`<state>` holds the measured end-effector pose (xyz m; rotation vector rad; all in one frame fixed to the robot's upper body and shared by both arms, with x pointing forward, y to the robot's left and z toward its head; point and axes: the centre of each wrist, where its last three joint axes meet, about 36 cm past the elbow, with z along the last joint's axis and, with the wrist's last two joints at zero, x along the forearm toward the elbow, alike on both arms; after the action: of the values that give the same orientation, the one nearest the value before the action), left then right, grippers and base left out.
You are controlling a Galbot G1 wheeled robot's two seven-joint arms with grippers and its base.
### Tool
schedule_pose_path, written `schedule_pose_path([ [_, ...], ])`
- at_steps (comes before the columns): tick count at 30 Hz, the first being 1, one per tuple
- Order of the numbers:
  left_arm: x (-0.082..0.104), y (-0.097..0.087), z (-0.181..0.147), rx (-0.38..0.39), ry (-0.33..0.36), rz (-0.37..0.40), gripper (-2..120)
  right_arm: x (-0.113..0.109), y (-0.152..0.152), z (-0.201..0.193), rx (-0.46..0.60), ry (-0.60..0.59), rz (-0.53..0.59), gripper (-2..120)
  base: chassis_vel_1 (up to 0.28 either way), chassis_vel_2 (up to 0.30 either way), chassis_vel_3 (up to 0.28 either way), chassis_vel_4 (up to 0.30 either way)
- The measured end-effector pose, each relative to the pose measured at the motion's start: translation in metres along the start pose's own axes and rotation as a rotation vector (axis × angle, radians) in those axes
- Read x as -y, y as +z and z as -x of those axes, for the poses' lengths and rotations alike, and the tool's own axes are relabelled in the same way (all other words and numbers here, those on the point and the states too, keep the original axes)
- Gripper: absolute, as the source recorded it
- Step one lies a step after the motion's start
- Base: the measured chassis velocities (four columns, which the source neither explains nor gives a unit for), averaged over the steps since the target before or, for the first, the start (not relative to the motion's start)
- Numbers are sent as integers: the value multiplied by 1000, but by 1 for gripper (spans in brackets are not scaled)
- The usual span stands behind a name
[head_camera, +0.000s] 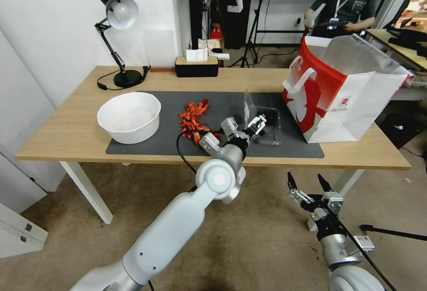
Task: Close the disposable takeout box, then place it into the delivery bag.
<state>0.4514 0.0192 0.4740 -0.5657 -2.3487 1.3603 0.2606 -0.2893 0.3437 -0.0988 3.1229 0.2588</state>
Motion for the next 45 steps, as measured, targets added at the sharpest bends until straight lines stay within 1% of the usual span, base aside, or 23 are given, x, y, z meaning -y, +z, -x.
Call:
schedule_pose_path([
  [2, -1, 0, -2, 2, 16, 5, 100, 0, 0, 0, 0, -1, 0, 100, 0, 0, 0, 0],
  [12, 3, 0, 3, 11, 47, 17, 100, -1, -1, -3, 1, -1, 1, 100, 0, 0, 0, 0],
  [14, 3, 1, 3, 12, 69, 40, 100, -1, -2, -3, 4, 0, 1, 100, 0, 0, 0, 0],
  [15, 3, 1, 3, 12, 69, 40, 100, -1, -2, -3, 4, 0, 1, 100, 0, 0, 0, 0],
  [16, 3, 3, 3, 9, 75, 56, 100, -1, -2, -3, 5, 0, 2, 100, 0, 0, 0, 0],
  [20, 0, 11, 5, -2, 65, 113, 100, -2, -2, -4, 6, -1, 3, 100, 0, 0, 0, 0],
  [23, -1, 13, 8, -13, 58, 108, 100, -2, -2, -5, 6, -1, 3, 100, 0, 0, 0, 0],
  [31, 1, 12, 21, -30, 51, 72, 100, -2, -2, -6, 7, 2, 2, 100, 0, 0, 0, 0],
  [33, 2, 11, 25, -33, 50, 67, 94, -2, -2, -7, 6, 4, 3, 100, 0, 0, 0, 0],
  [34, 2, 11, 25, -33, 50, 67, 94, -2, -2, -7, 6, 4, 3, 100, 0, 0, 0, 0],
  [36, 2, 12, 26, -36, 49, 64, 85, -2, -2, -8, 8, 5, 2, 100, 0, 0, 0, 0],
  [37, 2, 12, 26, -36, 49, 64, 85, -2, -2, -8, 8, 5, 2, 100, 0, 0, 0, 0],
  [38, 2, 14, 27, -40, 47, 62, 78, -2, -2, -9, 11, 4, 2, 100, 0, 0, 0, 0],
  [39, 2, 14, 27, -40, 47, 62, 78, -2, -2, -9, 11, 4, 2, 100, 0, 0, 0, 0],
  [40, 2, 15, 28, -42, 45, 61, 75, -2, -2, -9, 14, 4, 1, 100, 0, 0, 0, 0],
  [41, 1, 17, 29, -45, 42, 60, 70, -2, -2, -9, 16, 3, 0, 100, 0, 0, 0, 0],
  [42, 1, 20, 32, -51, 35, 58, 62, -1, -3, -9, 20, 3, -2, 100, 0, 0, 0, 0],
  [43, 1, 20, 32, -51, 35, 58, 62, -1, -3, -9, 20, 3, -2, 100, 0, 0, 0, 0],
  [45, 0, 25, 36, -65, 5, 79, 52, -2, -5, -10, 23, 1, -3, 100, 0, 0, 0, 0],
])
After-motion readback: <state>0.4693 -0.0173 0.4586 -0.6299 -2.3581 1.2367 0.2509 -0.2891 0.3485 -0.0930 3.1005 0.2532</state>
